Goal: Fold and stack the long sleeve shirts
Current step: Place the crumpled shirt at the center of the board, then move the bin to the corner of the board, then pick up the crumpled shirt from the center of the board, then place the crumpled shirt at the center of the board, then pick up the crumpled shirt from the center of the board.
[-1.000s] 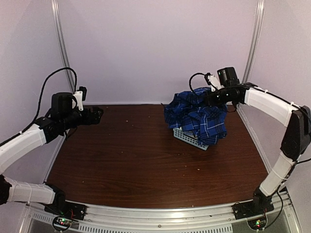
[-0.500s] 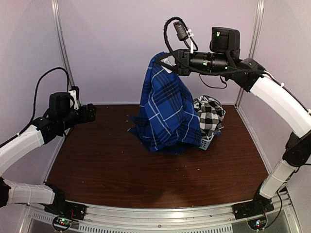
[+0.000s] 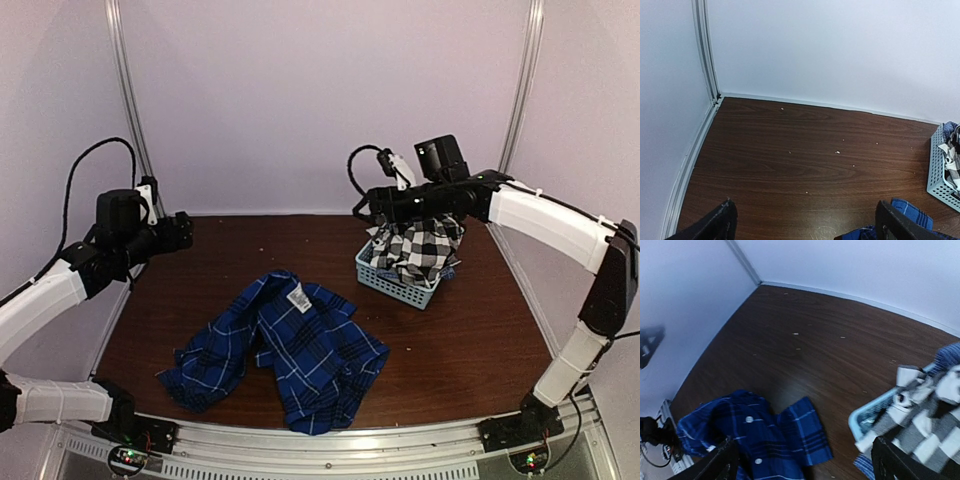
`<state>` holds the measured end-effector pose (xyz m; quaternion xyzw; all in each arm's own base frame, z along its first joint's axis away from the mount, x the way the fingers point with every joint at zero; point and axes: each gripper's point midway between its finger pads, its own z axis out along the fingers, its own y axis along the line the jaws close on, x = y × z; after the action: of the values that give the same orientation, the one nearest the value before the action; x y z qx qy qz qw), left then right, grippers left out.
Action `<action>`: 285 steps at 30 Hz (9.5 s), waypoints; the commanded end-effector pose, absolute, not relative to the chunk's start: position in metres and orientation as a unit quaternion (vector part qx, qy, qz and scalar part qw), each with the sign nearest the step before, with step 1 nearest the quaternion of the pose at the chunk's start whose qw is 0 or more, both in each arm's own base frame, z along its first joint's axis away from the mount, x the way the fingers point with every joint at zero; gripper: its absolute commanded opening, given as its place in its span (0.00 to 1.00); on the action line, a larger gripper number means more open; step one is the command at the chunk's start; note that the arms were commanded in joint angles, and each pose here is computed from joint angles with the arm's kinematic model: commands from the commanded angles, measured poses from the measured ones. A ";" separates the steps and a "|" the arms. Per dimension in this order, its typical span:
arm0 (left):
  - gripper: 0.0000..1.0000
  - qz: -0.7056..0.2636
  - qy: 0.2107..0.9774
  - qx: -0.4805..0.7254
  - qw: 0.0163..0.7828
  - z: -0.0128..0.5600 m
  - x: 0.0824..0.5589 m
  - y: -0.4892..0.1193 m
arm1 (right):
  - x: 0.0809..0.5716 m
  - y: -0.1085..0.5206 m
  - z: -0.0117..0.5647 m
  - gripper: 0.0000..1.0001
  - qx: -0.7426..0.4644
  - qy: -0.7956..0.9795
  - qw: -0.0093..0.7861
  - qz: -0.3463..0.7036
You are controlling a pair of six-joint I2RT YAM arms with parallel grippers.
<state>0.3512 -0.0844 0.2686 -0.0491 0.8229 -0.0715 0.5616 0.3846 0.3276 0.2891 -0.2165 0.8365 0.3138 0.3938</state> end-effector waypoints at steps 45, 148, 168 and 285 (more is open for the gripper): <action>0.98 -0.125 0.821 0.000 0.556 0.266 0.359 -0.113 | 0.430 -0.102 0.154 0.56 0.208 0.907 0.345 -0.121; 0.07 -0.231 0.894 0.069 0.378 0.163 0.220 -0.212 | 0.270 0.390 0.161 0.00 -0.284 0.863 0.317 0.272; 0.00 -0.154 0.772 0.244 0.566 0.429 0.307 -0.289 | 0.312 0.143 0.431 0.00 -0.127 0.829 0.544 -0.003; 0.87 -0.218 0.795 0.408 0.393 0.139 0.338 -0.474 | 0.408 0.023 0.335 0.00 0.071 0.857 0.507 0.063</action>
<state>0.3223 -0.4781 0.1407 0.4192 0.7894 -0.2518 0.3712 0.4091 0.0252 0.3205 0.0761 0.8643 0.0601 0.4936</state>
